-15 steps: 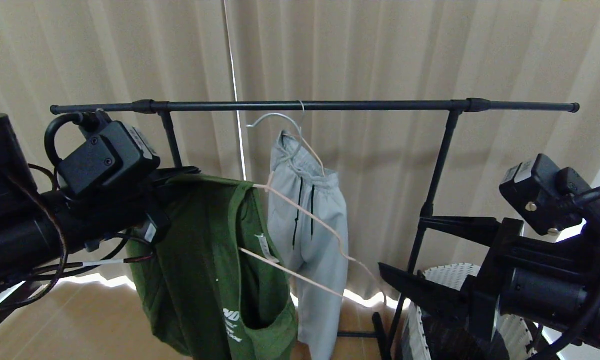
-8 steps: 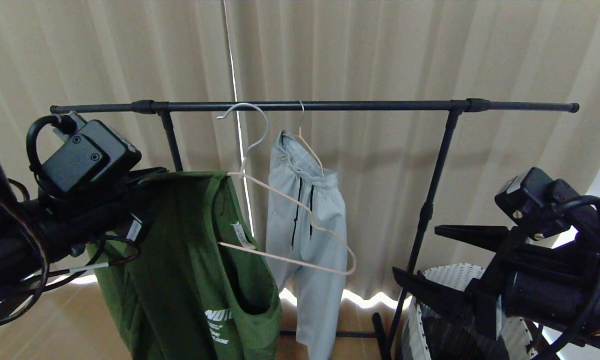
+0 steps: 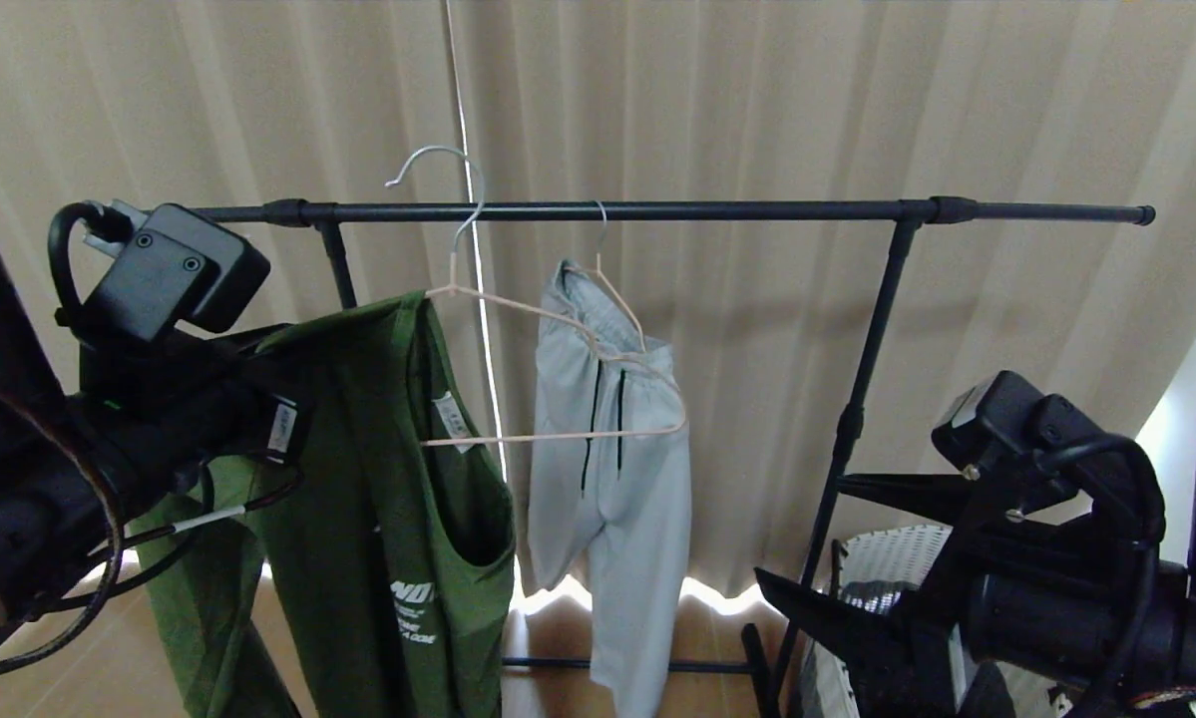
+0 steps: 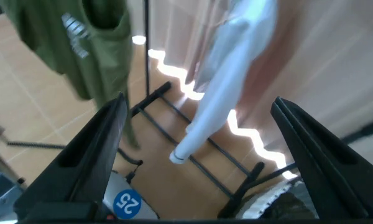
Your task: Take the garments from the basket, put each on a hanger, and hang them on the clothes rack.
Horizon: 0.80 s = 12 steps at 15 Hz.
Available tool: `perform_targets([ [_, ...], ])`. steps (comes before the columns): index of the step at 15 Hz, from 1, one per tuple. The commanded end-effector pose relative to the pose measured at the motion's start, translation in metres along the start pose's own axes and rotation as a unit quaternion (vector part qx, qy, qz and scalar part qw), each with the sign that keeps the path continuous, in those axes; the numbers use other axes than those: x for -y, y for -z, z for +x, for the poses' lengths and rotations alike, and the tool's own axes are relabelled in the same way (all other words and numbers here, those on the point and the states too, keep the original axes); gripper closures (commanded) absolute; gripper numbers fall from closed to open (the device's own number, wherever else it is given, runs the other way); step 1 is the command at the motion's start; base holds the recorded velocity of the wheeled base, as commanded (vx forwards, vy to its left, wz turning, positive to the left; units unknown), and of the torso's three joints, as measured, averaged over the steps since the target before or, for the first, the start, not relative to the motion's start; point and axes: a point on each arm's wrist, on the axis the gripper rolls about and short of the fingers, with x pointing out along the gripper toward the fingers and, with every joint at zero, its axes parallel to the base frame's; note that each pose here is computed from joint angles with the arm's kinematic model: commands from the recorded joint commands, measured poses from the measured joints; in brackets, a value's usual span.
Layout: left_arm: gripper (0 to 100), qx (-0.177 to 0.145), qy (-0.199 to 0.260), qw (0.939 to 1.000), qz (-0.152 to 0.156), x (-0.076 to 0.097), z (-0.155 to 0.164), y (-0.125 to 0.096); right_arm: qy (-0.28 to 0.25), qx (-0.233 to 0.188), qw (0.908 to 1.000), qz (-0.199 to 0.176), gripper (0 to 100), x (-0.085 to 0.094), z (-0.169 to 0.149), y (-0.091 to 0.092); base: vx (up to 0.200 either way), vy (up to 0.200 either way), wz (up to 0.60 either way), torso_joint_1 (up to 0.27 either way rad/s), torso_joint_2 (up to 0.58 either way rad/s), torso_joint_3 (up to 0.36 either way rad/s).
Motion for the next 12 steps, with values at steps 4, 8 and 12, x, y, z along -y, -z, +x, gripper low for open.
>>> perform_targets([
  [4, 100, 0.019, 0.004, 0.9983, -0.055, 0.012, 0.009, -0.021, -0.019, -0.019, 0.9996, -0.013, 0, -0.016, 0.029, 0.004, 0.0, 0.0, 0.0, 0.0, 0.0, 0.0],
  [8, 100, 0.038, 0.022, 0.9949, -0.091, 0.024, 0.009, -0.036, -0.027, 0.019, 0.9993, -0.018, 0, -0.037, 0.051, -0.011, 0.0, 0.0, 0.0, 0.0, 0.0, 0.0],
  [12, 100, 0.051, 0.057, 0.9904, -0.115, 0.038, 0.001, -0.043, -0.026, 0.023, 0.9993, -0.016, 0, -0.04, 0.064, -0.019, 0.0, 0.0, 0.0, 0.0, 0.0, 0.0],
])
